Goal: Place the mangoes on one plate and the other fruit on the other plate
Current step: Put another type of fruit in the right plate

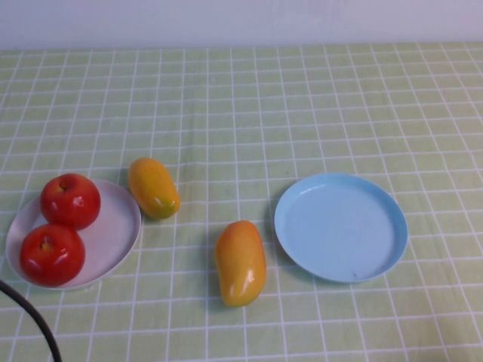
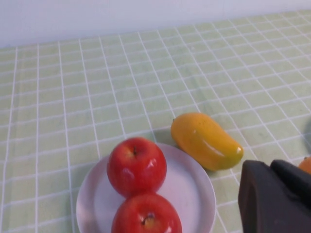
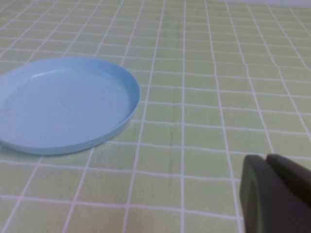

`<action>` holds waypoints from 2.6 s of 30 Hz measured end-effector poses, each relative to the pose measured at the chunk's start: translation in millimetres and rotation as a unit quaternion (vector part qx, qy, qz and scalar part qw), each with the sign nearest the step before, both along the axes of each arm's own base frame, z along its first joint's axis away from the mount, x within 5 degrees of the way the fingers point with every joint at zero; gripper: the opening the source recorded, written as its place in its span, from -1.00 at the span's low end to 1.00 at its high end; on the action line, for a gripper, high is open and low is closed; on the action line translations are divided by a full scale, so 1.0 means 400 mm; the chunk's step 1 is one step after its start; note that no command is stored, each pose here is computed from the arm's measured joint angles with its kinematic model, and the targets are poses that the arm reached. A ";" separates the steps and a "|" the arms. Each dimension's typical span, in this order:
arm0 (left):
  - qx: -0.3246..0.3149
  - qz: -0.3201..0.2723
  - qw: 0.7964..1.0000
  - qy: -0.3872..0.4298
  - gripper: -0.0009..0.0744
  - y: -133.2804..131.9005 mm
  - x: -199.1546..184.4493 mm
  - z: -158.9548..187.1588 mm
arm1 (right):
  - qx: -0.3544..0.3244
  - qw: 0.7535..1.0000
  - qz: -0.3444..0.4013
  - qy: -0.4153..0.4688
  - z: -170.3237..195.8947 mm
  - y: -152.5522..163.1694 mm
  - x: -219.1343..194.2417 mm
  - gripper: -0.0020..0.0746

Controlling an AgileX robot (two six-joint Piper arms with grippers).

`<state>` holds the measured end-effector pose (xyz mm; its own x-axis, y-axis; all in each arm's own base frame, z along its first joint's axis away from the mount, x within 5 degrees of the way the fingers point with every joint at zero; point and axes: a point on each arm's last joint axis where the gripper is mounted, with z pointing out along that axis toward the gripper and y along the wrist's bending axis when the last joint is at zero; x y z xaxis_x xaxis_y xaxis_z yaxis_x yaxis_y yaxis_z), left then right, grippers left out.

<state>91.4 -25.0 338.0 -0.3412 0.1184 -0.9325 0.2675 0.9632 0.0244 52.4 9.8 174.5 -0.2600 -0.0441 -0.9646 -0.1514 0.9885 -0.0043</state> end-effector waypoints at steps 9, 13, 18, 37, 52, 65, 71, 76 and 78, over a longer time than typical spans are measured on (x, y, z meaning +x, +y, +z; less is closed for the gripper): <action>0.030 -0.015 0.988 -0.152 -0.97 0.014 -0.045 -0.094 | 0.000 1.000 0.000 0.000 0.000 0.000 0.000 -0.99; 0.033 0.032 0.981 -0.187 -0.97 0.037 -0.074 -0.176 | 0.000 1.000 0.000 0.000 0.000 0.000 0.000 -0.99; 0.027 0.093 0.970 -0.223 -0.97 0.056 -0.094 -0.256 | 0.000 1.000 0.000 0.000 0.000 0.000 0.000 -0.99; 0.027 0.105 0.993 -0.039 -0.97 0.060 -0.097 -0.415 | 0.000 1.000 0.000 0.000 0.000 0.000 0.000 -0.99; 0.026 0.106 0.993 -0.038 -0.97 0.060 -0.098 -0.416 | 0.000 1.000 0.000 0.000 0.000 0.000 0.000 -0.99; 0.026 0.106 0.993 -0.038 -0.97 0.060 -0.098 -0.416 | 0.000 1.000 0.000 0.000 0.000 0.000 0.000 -0.99; 0.026 0.106 0.993 -0.038 -0.97 0.060 -0.098 -0.416 | 0.005 1.000 0.000 -0.001 0.001 0.001 0.000 -0.99; 0.026 0.106 0.993 -0.037 -0.97 0.060 -0.098 -0.416 | 0.125 0.991 -0.006 -0.043 0.028 0.009 0.004 -0.99; 0.026 0.106 0.993 -0.037 -0.97 0.060 -0.098 -0.416 | 0.179 0.981 -0.015 -0.068 0.044 0.007 0.006 -0.99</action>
<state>52.4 -1.0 171.6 -0.2935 0.0999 -0.9507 0.0552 0.9946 0.0875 55.0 12.6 192.1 -0.1234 0.3101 -0.9427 -0.1436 0.9343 0.3262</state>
